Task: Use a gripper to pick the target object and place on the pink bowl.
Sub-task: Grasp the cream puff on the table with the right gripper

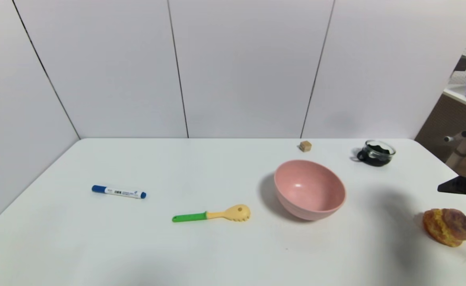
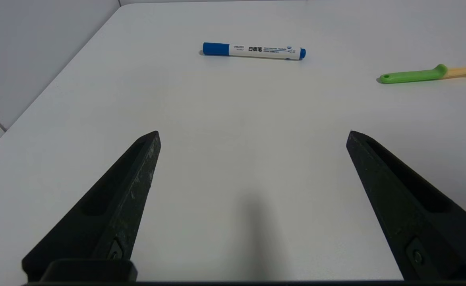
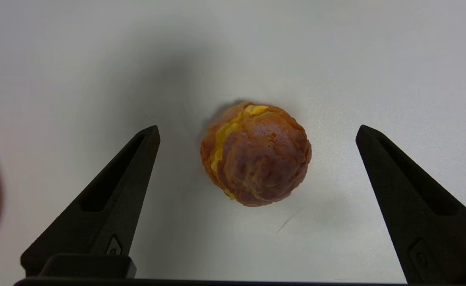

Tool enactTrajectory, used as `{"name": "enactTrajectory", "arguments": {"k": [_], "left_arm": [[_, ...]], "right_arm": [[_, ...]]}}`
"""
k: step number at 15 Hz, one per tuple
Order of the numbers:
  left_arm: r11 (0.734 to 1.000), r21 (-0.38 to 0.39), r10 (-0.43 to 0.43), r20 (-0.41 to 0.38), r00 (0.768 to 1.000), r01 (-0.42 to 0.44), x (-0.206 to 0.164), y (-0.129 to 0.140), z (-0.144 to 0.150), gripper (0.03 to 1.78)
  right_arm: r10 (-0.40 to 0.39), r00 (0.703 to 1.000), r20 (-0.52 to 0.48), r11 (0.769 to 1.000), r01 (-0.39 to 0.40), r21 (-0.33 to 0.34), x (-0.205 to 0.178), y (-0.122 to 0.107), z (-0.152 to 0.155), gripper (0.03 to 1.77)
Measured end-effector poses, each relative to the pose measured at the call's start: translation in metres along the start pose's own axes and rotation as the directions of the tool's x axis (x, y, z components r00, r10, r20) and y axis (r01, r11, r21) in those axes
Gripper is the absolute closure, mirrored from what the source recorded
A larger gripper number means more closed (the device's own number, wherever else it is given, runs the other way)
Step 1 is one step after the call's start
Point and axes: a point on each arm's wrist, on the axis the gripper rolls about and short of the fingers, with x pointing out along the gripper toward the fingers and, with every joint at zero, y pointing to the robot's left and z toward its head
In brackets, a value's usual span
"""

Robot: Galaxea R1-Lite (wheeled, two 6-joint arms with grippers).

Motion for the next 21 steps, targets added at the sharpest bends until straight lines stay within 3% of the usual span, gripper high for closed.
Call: {"name": "enactTrajectory", "arguments": {"k": [5,9,21], "left_arm": [[1.000,0.000,0.001,0.000,1.000,-0.001,0.000,0.000,0.000,0.12],[1.000,0.000,0.000,0.000,1.000,0.000,0.000,0.000,0.000,0.12],[1.000,0.000,0.001,0.000,1.000,-0.001,0.000,0.000,0.000,0.12]], "right_arm": [[0.023,0.985,-0.168,1.000,-0.026,-0.013,0.002,0.000,-0.005,0.09],[0.087,0.977,-0.195,0.996,-0.088,0.001,0.012,0.002,0.002,0.09],[0.058,0.970,-0.235,0.998,-0.057,0.011,0.030,-0.009,0.007,0.09]]}}
